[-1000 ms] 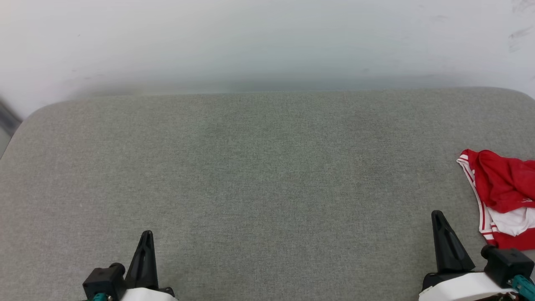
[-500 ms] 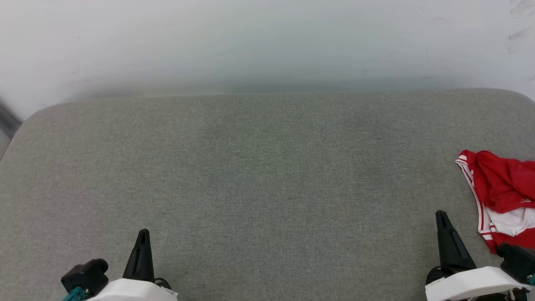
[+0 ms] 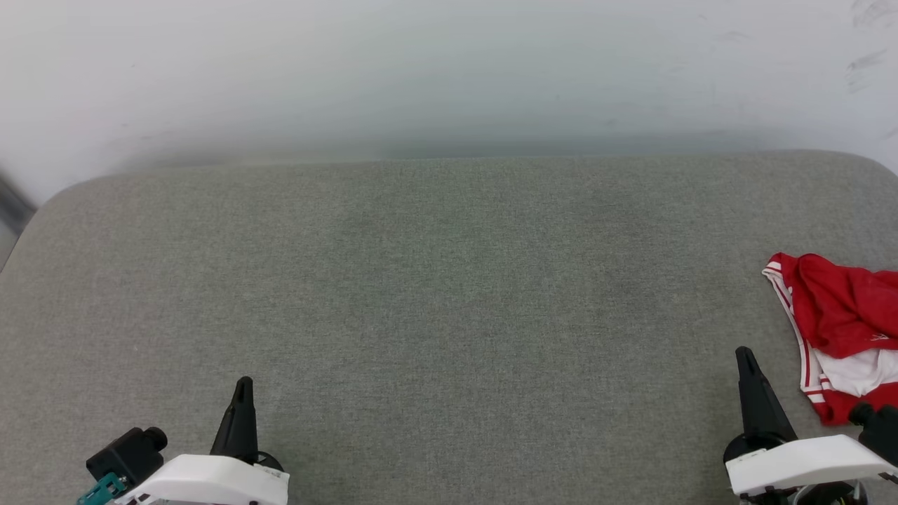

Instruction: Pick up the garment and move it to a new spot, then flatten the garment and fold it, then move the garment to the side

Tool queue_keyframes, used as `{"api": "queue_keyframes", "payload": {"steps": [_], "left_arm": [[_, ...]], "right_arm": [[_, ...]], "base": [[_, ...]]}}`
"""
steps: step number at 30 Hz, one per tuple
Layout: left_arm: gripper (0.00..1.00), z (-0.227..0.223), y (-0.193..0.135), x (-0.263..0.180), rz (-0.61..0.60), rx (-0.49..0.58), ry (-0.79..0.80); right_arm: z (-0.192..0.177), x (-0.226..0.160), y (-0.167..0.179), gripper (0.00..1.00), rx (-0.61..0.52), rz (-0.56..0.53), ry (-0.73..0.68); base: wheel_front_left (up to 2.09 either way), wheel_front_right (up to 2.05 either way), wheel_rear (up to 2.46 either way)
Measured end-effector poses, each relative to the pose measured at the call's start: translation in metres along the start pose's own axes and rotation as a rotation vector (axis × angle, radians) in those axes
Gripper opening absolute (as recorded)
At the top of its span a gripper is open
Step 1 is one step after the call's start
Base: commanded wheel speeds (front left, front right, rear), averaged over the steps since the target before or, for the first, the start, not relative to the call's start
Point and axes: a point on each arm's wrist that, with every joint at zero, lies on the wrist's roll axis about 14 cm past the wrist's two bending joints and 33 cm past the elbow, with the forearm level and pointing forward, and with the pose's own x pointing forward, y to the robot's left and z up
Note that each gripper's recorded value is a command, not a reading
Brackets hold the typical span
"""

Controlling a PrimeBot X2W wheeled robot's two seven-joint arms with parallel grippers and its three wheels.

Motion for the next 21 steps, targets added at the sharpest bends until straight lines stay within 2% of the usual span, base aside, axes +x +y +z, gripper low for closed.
{"api": "queue_keyframes", "payload": {"steps": [21], "left_arm": [[0.00,0.0016,-0.0023,0.0083,-0.007,-0.306,0.030]], "right_arm": [[0.0039,0.0055,-0.0029,0.00,0.296,-0.023,0.007]], "base": [[0.00,0.00,0.00]]}}
